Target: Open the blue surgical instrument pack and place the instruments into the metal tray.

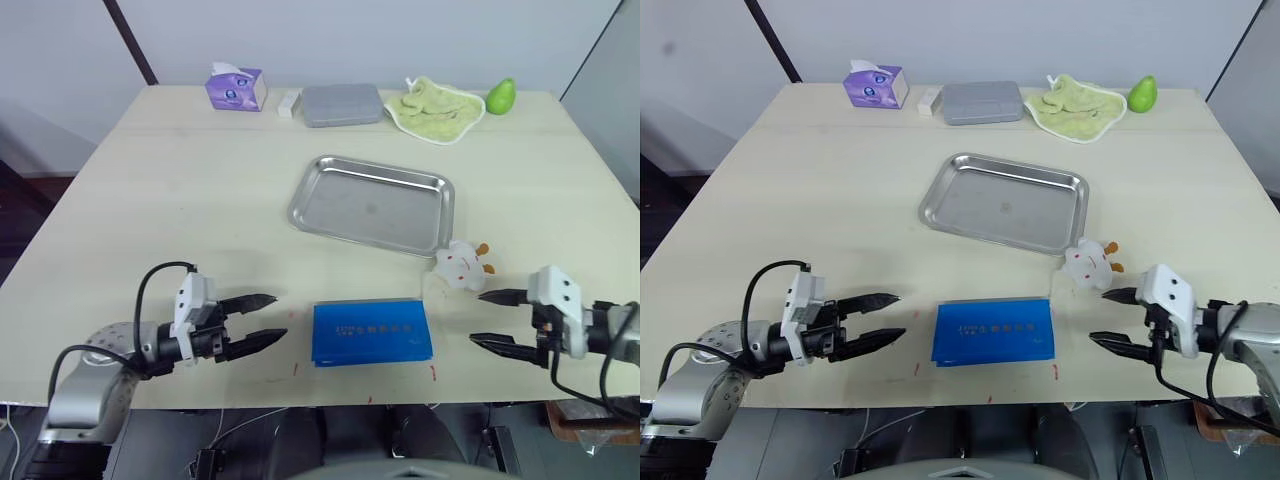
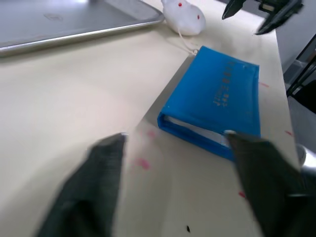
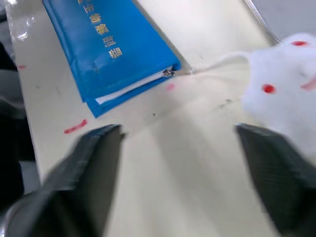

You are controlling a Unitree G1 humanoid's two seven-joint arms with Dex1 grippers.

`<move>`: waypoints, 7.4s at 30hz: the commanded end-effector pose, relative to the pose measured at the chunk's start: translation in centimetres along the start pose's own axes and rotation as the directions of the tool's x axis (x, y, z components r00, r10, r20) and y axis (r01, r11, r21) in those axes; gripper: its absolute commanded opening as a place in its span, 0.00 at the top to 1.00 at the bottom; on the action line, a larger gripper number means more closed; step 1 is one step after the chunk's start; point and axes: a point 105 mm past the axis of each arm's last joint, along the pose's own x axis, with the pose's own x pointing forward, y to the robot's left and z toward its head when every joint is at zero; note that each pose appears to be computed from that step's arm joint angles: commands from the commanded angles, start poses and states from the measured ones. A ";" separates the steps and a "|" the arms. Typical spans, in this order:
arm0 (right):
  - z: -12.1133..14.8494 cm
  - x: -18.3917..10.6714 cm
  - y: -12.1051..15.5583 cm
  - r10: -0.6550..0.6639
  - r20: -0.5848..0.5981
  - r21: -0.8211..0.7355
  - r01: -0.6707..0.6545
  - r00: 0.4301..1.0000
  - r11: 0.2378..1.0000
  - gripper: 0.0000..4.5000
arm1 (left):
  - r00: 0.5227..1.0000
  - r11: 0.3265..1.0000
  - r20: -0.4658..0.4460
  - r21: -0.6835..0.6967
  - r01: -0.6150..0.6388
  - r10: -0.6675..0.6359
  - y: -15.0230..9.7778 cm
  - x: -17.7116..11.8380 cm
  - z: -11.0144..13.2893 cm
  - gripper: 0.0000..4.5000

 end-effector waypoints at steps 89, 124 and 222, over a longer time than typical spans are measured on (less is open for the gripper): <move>7.1 5.5 0.7 0.381 -0.006 -0.058 -0.381 0.925 0.923 0.97 | 0.949 0.940 0.112 0.209 0.268 -0.295 -2.8 2.1 4.3 0.00; 6.0 7.8 -2.3 0.434 0.002 0.037 -0.434 0.901 0.900 0.97 | 0.924 0.910 0.133 0.271 0.314 -0.358 -0.1 9.1 3.7 0.00; 8.5 2.0 -5.7 -0.008 0.194 0.052 -0.002 0.981 0.999 0.99 | 0.947 0.885 0.027 0.365 0.288 -0.320 1.6 6.7 3.2 1.00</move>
